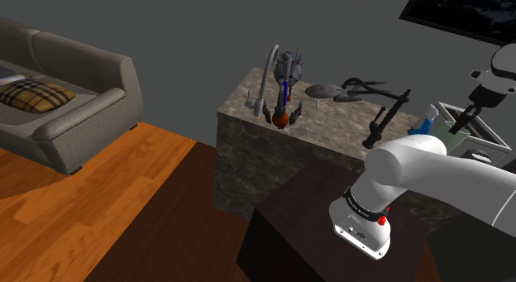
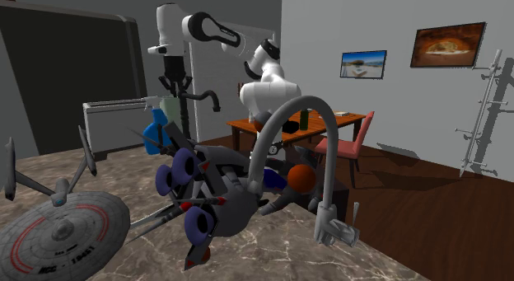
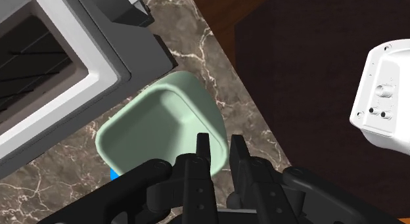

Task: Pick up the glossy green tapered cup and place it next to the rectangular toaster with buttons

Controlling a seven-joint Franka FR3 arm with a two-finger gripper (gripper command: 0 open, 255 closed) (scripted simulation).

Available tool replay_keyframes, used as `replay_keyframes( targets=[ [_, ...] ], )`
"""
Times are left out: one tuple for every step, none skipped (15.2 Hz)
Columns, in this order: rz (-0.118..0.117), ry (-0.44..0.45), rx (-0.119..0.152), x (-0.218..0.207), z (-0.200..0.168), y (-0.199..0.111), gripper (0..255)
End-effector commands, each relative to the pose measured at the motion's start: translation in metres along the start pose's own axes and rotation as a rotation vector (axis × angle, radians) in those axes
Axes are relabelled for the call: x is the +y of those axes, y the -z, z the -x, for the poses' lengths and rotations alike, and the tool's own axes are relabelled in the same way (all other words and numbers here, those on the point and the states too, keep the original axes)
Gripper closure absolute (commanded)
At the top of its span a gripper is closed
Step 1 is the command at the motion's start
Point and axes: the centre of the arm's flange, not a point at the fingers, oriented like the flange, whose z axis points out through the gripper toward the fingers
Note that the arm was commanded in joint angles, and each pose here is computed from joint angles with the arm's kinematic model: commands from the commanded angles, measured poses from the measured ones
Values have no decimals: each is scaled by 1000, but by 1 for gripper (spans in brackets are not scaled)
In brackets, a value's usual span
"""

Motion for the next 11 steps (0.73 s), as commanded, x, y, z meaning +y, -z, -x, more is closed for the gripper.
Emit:
replay_keyframes(
  targets=[
    [1,0,0,0,0,-11,255],
    [1,0,0,0,-1,-16,255],
    [1,0,0,0,-1,-21,255],
    [1,0,0,0,-1,-26,255],
    [1,0,0,0,-1,-32,255],
    [1,0,0,-1,-2,-37,255],
    [1,0,0,-1,-2,-42,255],
    [1,0,0,-1,-2,-47,255],
    [1,0,0,-1,-2,-53,255],
    [1,0,0,-1,-3,-58,255],
    [1,0,0,-1,-3,-63,255]
  ],
)
